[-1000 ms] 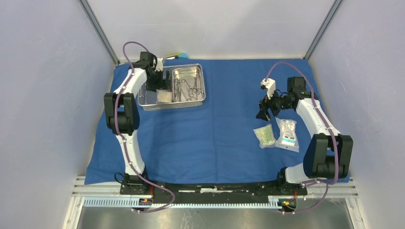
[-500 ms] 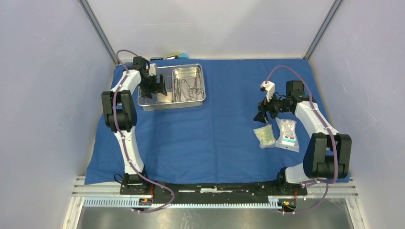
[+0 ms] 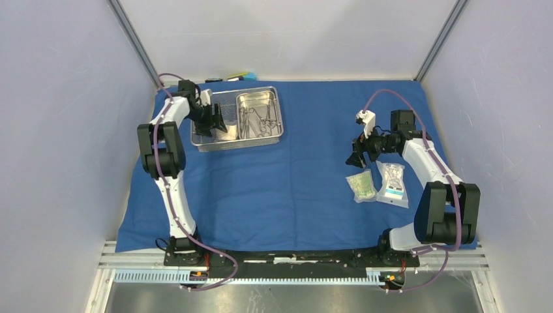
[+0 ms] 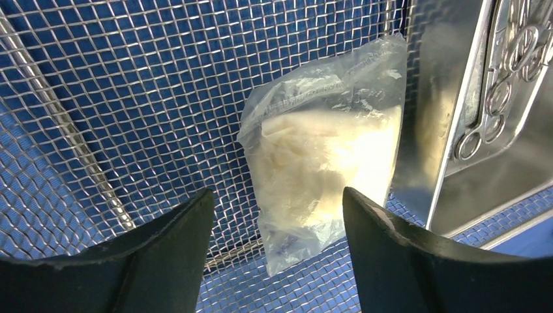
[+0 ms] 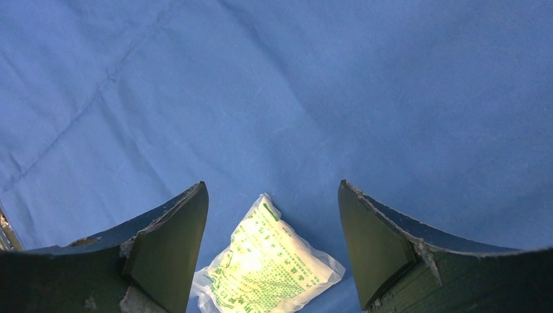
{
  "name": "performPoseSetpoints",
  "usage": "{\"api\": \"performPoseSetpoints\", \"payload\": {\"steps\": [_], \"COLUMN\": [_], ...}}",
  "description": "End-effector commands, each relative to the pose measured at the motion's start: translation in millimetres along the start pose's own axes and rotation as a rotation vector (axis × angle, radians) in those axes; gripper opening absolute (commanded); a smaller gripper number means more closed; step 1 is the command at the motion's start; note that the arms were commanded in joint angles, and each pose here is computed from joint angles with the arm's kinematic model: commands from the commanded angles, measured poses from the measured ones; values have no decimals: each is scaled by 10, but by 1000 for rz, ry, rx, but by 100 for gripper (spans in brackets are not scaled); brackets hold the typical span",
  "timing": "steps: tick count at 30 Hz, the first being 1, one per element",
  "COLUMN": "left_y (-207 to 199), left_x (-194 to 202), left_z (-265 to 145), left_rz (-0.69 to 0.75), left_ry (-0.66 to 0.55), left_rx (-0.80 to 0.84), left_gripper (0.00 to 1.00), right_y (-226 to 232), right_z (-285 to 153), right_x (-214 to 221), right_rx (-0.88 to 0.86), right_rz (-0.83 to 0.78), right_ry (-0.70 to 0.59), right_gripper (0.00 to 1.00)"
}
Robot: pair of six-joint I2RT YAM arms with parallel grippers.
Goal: Open and lay out the surgical kit
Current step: Pick up the medical item from the container.
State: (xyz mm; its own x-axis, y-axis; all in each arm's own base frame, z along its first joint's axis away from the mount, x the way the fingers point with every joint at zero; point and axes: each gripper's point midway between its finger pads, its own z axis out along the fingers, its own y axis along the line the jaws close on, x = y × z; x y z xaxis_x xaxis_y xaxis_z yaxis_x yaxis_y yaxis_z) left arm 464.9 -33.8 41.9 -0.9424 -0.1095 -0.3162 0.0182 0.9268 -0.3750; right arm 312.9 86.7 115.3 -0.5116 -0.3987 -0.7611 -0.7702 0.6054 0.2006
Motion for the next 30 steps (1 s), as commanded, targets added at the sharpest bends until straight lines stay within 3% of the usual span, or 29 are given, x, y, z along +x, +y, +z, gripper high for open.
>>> {"api": "performPoseSetpoints", "payload": {"steps": [1, 8, 14, 22, 27, 30], "left_y": [-337, -414, -395, -409, -505, -662], "left_x": [145, -1, 48, -12, -219, -314], "left_z": [63, -62, 16, -26, -347, -634], "left_rz": [-68, -57, -68, -60, -2, 59], "left_ry": [65, 11, 32, 15, -47, -108], "left_rx": [166, 186, 192, 208, 236, 281], "left_gripper": [74, 68, 62, 35, 6, 4], "right_y": [55, 84, 102, 99, 79, 116], "right_z": [3, 34, 57, 31, -27, -31], "right_x": [-29, 38, 74, 38, -206, -429], "right_rx": [-13, -23, -32, -30, -18, -20], "right_rz": [-5, 4, 10, 2, -59, -113], "right_ry": [-22, -16, -12, -12, -38, -67], "right_gripper": [80, 79, 79, 79, 79, 79]}}
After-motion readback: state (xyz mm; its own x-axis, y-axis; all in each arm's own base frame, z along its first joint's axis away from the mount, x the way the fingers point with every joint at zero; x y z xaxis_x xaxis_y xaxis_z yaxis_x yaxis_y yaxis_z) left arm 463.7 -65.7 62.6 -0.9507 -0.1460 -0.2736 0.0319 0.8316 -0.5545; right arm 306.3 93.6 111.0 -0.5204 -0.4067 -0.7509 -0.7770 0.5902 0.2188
